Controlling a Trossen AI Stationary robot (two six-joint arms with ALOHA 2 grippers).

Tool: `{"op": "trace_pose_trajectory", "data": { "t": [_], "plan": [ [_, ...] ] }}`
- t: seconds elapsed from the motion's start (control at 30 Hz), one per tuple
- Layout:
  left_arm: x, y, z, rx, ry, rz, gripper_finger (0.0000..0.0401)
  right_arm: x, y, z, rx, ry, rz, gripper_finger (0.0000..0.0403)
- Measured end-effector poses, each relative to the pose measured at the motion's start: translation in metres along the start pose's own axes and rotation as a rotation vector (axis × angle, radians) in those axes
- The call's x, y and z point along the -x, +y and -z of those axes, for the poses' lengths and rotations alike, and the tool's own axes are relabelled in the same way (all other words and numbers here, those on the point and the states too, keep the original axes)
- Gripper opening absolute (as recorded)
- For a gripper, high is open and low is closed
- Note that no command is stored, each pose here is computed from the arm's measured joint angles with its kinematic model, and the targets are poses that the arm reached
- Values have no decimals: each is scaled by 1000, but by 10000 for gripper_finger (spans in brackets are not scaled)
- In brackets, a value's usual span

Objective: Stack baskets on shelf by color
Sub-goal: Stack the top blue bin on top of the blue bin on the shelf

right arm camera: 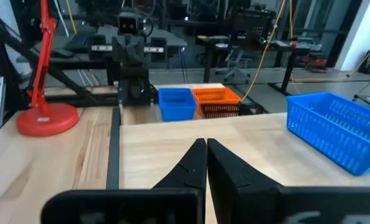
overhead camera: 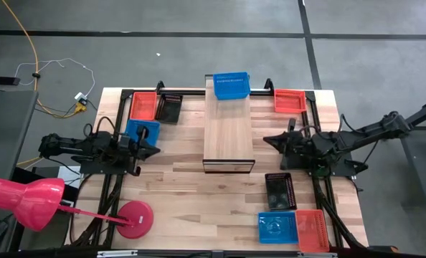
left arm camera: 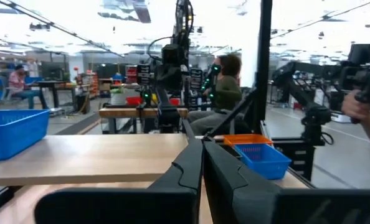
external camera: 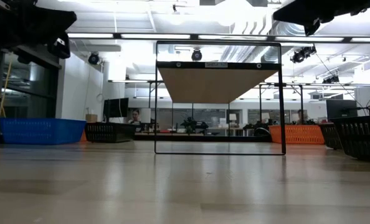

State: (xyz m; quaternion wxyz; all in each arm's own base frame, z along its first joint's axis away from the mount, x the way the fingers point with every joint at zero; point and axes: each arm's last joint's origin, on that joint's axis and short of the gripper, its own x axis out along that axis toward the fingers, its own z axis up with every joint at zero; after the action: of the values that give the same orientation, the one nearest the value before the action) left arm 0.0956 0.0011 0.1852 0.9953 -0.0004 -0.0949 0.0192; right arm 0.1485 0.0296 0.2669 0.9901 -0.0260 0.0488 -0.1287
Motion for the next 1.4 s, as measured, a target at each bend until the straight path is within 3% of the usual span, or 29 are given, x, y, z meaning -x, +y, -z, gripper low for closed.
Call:
{"op": "trace_pose_trajectory", "data": {
  "t": [0.3, 0.43, 0.57, 0.7, 0.8, 1.03, 1.23, 1.4],
  "plan": [
    [0, 4, -1, 2, -15, -131, 3, -4, -7, 3, 20, 21, 93, 0],
    [0, 7, 0, 4, -4, -238, 6, -5, -9, 4, 4, 33, 101, 0],
    [-3, 9, 2, 27, 54, -337, 37, -5, -10, 4, 1, 30, 112, 0],
    [-13, 11, -10, 62, 108, -424, 93, -6, -13, 2, -10, 16, 128, 0],
    [-27, 14, -25, 50, 198, -539, 139, -7, -15, 1, -21, 3, 139, 0],
    [-66, 31, -60, 27, 532, -946, 218, -7, -16, 1, -22, 4, 146, 0],
    [-77, 56, -76, 169, 773, -1199, 238, -7, -15, 3, -8, 29, 141, 0],
    [-66, 76, -69, 293, 941, -1361, 238, -7, -15, 4, -4, 36, 137, 0]
  ]
}}
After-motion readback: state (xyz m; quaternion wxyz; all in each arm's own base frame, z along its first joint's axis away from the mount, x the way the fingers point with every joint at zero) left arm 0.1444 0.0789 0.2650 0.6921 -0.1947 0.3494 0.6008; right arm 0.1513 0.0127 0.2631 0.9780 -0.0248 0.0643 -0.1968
